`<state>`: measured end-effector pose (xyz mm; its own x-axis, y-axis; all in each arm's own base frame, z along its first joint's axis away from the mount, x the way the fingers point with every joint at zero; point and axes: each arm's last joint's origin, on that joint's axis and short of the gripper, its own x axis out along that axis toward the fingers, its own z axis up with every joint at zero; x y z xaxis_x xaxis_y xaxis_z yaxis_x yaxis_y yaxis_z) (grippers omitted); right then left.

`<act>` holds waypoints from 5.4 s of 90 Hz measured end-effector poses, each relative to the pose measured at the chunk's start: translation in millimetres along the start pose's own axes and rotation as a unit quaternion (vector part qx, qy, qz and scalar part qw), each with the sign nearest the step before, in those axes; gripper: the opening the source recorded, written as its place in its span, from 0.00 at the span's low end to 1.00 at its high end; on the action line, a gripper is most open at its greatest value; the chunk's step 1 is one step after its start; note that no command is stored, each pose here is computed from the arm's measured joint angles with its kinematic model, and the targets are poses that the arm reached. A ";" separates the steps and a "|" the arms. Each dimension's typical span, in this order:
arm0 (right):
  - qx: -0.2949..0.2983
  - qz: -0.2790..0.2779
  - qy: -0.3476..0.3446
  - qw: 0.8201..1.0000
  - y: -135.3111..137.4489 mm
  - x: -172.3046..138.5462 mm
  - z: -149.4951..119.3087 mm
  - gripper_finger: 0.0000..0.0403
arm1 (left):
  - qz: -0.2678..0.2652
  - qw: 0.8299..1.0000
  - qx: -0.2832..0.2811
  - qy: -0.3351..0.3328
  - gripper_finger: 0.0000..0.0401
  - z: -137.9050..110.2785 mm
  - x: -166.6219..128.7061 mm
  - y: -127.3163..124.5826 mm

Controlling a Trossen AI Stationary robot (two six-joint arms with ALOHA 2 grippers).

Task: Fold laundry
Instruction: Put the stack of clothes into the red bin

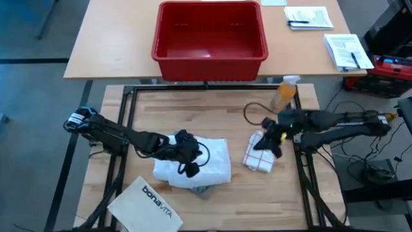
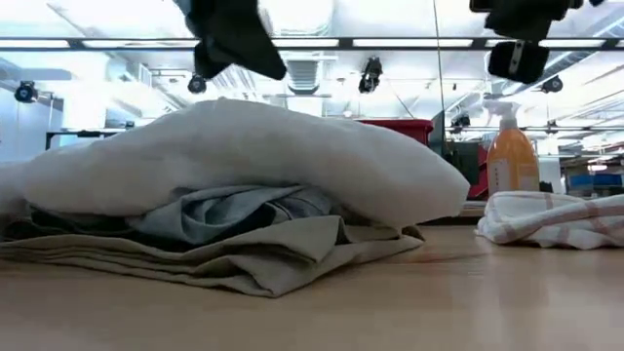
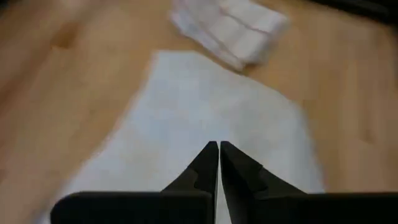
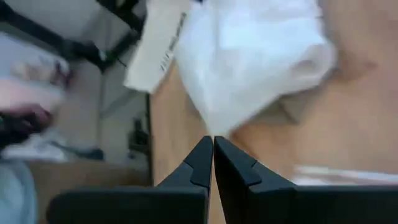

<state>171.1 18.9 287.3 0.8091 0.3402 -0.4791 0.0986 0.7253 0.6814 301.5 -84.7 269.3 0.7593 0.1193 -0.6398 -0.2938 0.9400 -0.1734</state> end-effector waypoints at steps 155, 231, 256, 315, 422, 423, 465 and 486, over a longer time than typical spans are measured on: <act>0.485 -0.145 -0.237 0.829 0.4 262.7 -89.2 0.99 | -0.224 0.966 0.093 0.093 0.00 -98.8 51.8 72.9; 0.383 -0.077 -0.293 0.872 5.8 276.1 -71.1 0.99 | -0.218 0.970 0.067 0.085 0.00 -90.4 47.2 79.6; 0.385 -0.072 -0.297 0.871 4.9 278.2 -76.8 0.99 | -0.178 0.980 0.072 0.047 0.00 -53.6 15.6 86.7; 0.389 -0.060 -0.292 0.872 7.1 278.1 -76.5 0.99 | -0.223 0.968 0.115 -0.005 0.00 -22.0 9.5 56.7; 0.394 -0.052 -0.298 0.868 6.9 277.5 -73.2 0.99 | -0.138 0.976 0.167 0.024 0.00 -71.1 64.8 49.0; 0.395 -0.052 -0.298 0.868 6.9 277.5 -73.3 0.99 | -0.140 0.976 0.165 0.023 0.00 -70.2 64.7 48.5; 0.393 -0.049 -0.297 0.869 7.4 277.4 -73.2 0.99 | -0.163 0.956 0.245 0.009 0.00 -31.6 25.5 41.8; 0.391 -0.049 -0.294 0.871 7.5 277.5 -73.3 0.99 | -0.168 0.958 0.231 -0.021 0.00 -30.1 18.3 30.7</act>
<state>353.9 162.6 118.9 0.9086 -0.2330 -0.3468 0.3621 0.0254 0.9318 288.9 -63.3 229.8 0.7916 -0.2115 -0.5733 0.2521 0.9677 -0.0088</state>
